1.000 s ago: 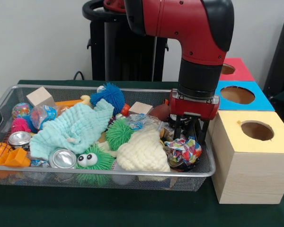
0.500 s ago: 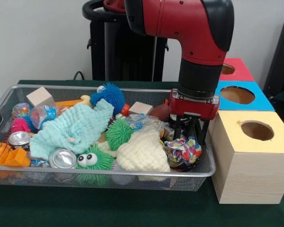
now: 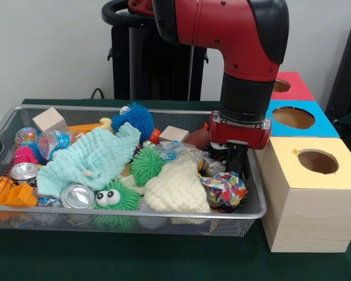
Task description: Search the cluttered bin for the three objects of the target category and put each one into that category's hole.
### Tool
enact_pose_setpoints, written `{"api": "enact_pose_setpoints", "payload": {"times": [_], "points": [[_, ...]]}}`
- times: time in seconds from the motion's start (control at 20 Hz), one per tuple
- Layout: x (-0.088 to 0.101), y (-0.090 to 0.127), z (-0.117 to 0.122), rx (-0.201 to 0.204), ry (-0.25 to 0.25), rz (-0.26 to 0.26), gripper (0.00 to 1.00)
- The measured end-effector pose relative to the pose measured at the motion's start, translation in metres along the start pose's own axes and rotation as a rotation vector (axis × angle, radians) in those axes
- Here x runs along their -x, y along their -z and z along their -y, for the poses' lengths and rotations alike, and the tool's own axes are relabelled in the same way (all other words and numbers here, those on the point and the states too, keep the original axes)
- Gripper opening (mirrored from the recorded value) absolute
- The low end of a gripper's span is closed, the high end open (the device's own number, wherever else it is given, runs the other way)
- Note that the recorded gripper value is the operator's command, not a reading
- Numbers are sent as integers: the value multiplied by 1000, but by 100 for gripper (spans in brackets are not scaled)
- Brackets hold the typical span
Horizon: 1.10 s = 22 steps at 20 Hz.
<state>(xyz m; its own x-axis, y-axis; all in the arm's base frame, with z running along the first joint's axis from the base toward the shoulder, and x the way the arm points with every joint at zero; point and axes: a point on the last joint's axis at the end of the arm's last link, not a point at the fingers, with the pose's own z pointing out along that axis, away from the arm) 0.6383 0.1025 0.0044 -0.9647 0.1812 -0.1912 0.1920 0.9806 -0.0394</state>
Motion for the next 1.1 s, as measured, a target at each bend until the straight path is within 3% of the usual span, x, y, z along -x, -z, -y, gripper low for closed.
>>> {"api": "enact_pose_setpoints", "payload": {"times": [0.5,0.7,1.1], "points": [[13,6,-3,4,2,26,0],[17,20,-14,4,13,18,0],[16,63,-40,2,51,-45,0]]}}
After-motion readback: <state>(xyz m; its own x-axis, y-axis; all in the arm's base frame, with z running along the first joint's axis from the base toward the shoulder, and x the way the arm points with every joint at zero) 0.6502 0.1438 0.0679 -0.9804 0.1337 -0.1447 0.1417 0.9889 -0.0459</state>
